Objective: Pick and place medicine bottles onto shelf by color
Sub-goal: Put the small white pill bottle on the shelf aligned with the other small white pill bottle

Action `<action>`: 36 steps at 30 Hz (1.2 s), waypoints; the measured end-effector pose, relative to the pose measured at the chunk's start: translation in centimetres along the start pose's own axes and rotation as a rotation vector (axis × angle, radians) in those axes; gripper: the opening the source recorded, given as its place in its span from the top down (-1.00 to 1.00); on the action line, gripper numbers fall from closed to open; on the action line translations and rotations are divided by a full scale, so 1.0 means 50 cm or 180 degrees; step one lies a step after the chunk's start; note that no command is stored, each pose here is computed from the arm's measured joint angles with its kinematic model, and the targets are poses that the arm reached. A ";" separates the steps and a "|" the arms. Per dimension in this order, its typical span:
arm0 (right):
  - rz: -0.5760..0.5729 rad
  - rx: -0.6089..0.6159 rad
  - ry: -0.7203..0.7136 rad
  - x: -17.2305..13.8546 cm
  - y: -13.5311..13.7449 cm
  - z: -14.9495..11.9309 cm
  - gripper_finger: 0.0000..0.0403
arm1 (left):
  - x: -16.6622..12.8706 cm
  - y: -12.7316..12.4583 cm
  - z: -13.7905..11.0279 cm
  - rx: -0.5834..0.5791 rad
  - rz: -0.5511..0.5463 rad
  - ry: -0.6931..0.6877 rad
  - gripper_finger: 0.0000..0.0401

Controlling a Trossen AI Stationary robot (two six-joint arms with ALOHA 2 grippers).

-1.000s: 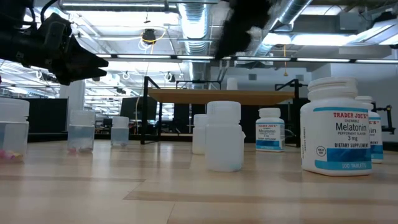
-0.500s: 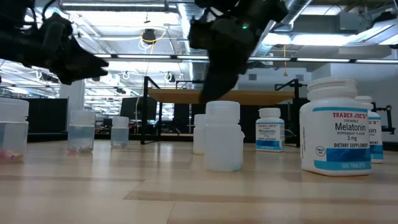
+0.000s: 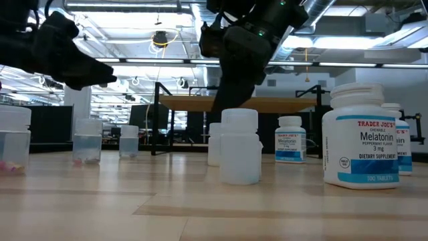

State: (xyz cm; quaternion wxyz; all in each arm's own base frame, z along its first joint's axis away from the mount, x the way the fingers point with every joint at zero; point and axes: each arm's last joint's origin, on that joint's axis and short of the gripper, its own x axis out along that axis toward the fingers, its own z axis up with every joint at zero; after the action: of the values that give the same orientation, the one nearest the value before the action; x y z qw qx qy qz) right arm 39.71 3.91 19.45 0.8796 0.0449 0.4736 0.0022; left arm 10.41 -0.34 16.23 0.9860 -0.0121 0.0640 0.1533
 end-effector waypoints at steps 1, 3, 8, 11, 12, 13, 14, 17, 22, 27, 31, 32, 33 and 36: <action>-0.0001 0.0000 0.0002 0.000 0.000 0.000 -0.19 | 0.000 -0.001 0.000 0.0031 -0.0064 0.0003 -0.22; 0.0000 -0.0001 0.0001 0.000 0.000 0.000 -0.19 | 0.000 -0.002 0.000 0.0056 -0.0098 0.0005 -0.22; -0.0004 -0.0002 0.0052 0.015 -0.001 -0.005 -0.19 | 0.000 -0.002 0.000 0.0062 -0.0098 0.0004 -0.22; -0.0005 -0.0002 0.0077 0.020 0.000 -0.007 -0.19 | 0.000 -0.002 0.000 0.0063 -0.0098 0.0004 -0.22; -0.0003 -0.0003 0.0066 0.024 0.000 -0.006 -0.19 | 0.000 -0.002 0.000 0.0063 -0.0097 0.0002 -0.22; -0.0008 -0.0004 0.0101 0.027 -0.001 -0.009 -0.19 | 0.000 -0.002 0.000 0.0063 -0.0097 0.0002 -0.22; -0.0014 -0.0004 0.0144 0.028 -0.001 -0.013 -0.19 | 0.000 -0.002 0.000 0.0064 -0.0095 0.0002 -0.22; -0.0011 -0.0003 0.0133 0.027 -0.001 -0.011 -0.19 | 0.000 -0.002 0.000 0.0064 -0.0095 0.0001 -0.22; -0.0019 -0.0004 0.0178 0.036 -0.001 -0.016 -0.14 | 0.000 -0.002 0.000 0.0063 -0.0093 0.0000 -0.22; -0.0020 -0.0003 0.0192 0.035 -0.002 -0.016 0.08 | 0.000 -0.002 0.001 0.0062 -0.0093 -0.0002 -0.22; -0.0020 -0.0003 0.0171 0.034 -0.003 -0.014 0.32 | 0.000 -0.002 0.001 0.0062 -0.0092 -0.0002 -0.22; -0.0021 -0.0005 0.0175 0.032 -0.004 -0.011 0.37 | 0.000 -0.002 0.001 0.0063 -0.0092 -0.0002 -0.22; -0.0018 -0.0025 0.0181 0.028 -0.003 -0.005 0.42 | 0.000 -0.002 0.001 0.0062 -0.0092 -0.0002 -0.22; -0.0023 -0.0154 0.0270 0.003 0.001 0.019 0.43 | 0.000 -0.002 0.001 0.0062 -0.0091 -0.0002 -0.22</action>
State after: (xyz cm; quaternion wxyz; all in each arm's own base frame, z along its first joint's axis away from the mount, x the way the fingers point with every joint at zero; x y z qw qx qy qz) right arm 40.60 3.88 19.87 0.8595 0.0218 0.5105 0.0124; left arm 10.43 -0.42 16.26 0.9882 -0.0033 0.0650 0.1385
